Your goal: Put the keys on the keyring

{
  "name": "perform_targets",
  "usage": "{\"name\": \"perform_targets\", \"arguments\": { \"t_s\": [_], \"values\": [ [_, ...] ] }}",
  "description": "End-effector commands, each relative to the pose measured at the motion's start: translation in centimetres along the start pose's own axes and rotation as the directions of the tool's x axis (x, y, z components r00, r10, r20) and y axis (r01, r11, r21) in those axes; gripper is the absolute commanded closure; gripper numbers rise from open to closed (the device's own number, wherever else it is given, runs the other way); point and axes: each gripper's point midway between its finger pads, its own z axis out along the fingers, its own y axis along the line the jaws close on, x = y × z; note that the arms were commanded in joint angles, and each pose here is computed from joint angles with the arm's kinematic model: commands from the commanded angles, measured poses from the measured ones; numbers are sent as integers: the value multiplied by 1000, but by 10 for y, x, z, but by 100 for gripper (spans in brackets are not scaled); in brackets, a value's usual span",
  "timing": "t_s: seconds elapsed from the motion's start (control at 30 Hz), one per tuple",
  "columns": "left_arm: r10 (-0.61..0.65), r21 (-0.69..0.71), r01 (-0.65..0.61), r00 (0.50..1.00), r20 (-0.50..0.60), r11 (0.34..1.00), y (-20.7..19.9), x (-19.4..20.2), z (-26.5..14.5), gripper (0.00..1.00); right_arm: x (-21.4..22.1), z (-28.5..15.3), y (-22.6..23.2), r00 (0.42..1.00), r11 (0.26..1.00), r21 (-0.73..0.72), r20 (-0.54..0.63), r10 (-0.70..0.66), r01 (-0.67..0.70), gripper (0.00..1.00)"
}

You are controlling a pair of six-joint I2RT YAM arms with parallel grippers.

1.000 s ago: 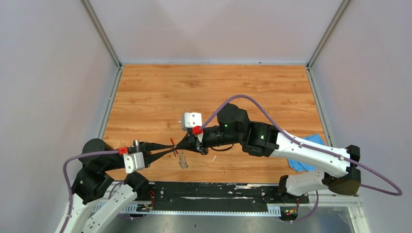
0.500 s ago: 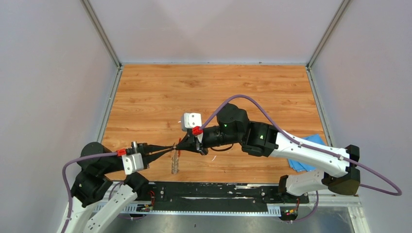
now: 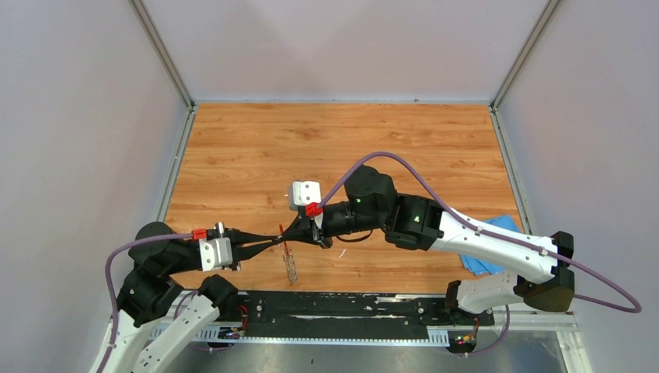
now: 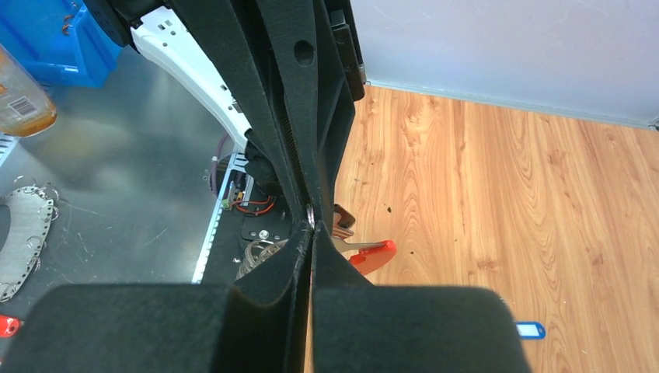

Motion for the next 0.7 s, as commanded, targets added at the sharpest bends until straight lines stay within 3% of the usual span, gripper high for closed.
{"name": "perform_targets", "arguments": {
  "t_s": [0.0, 0.07, 0.1, 0.13, 0.2, 0.3, 0.67],
  "values": [
    [-22, -3, 22, 1000, -15, 1000, 3, 3, 3, 97, -19, -3, -6, 999, 1000, 16, 46, -28, 27, 100],
    [-30, -8, 30, 999, -27, 1000, 4, 5, 2, 96, -20, -5, -7, 998, 999, 25, 47, -33, 31, 100],
    [-34, -3, 34, 999, -32, 999, 3, 5, 2, 91, -20, -5, -8, 998, 999, 30, 46, -34, 32, 100],
    [-39, 7, 39, 999, -30, 999, 0, 5, 2, 78, -20, -6, -8, 998, 999, 31, 46, -35, 34, 100],
    [-44, 27, 44, 999, -18, 999, -4, 2, 1, 64, -19, -6, -8, 998, 999, 31, 44, -36, 35, 100],
    [-58, 53, 57, 998, 1, 997, -10, -2, 1, 59, -17, -5, -8, 999, 999, 29, 39, -37, 36, 100],
    [-86, -15, 86, 995, -41, 996, 1, 8, 1, 87, -16, -6, -9, 998, 998, 39, 35, -44, 43, 100]
  ]
}}
